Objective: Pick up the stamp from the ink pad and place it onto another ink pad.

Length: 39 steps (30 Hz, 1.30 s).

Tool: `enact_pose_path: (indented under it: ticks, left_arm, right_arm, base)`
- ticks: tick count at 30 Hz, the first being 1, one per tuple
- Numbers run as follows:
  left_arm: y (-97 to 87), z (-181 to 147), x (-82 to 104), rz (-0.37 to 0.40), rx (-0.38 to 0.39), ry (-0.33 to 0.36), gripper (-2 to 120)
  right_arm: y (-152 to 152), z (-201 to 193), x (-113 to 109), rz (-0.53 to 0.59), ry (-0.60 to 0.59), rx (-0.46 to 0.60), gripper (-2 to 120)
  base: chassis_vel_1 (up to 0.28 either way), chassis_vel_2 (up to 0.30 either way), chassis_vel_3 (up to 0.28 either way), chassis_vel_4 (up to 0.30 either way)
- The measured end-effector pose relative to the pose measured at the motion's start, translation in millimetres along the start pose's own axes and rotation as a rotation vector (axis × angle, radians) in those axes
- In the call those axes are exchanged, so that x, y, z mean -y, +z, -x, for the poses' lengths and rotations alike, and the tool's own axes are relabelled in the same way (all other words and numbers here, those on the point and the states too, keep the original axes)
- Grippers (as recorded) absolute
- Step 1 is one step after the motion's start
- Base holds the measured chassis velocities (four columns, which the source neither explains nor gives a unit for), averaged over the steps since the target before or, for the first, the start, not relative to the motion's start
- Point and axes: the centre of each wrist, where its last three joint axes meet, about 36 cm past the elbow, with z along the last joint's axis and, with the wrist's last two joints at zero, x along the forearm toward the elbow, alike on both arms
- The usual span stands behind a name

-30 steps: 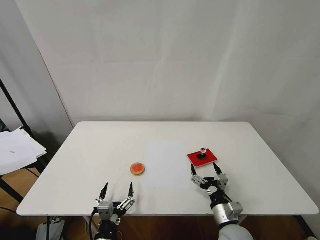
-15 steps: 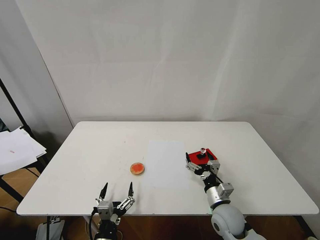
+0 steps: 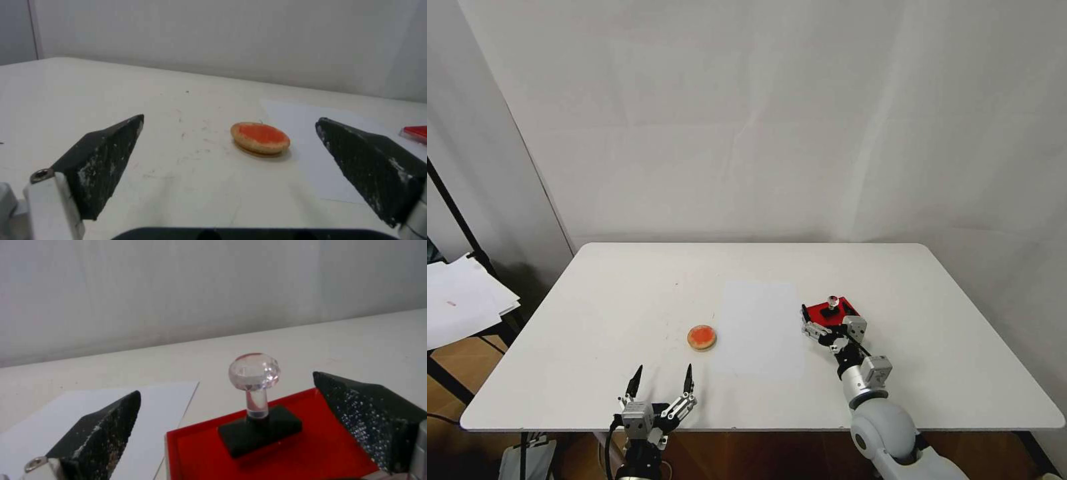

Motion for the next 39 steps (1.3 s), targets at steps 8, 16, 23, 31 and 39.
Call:
enact_pose_path:
  ticks: [8,16,23,31,39]
  left_arm:
    - [0.0,0.0,0.0,0.0,0.0,0.0,102]
    - [0.0,0.0,0.0,0.0,0.0,0.0,102]
    - [0.0,0.0,0.0,0.0,0.0,0.0,102]
    - [0.0,0.0,0.0,0.0,0.0,0.0,102]
    - [0.0,0.0,0.0,0.0,0.0,0.0,102]
  right_arm:
    - [-1.5,-0.4,-0.5,-0.003,0.008,-0.014,97]
    - [-0.4,0.1,-3.2,0.003,0.007,-0.014,70]
    - [1.8,0.1,-4.9,0.005,0.008,-0.016,48]
    - [0.8,1.2,-4.2,0.002,0.01,-0.011,19]
    - [1.1,0.7,-4.1,0.008,0.01,0.0,7]
  base:
    - [0.0,0.0,0.0,0.0]
    - [0.0,0.0,0.0,0.0]
    - [0.0,0.0,0.0,0.0]
    - [0.0,0.0,0.0,0.0]
    - [0.0,0.0,0.0,0.0]
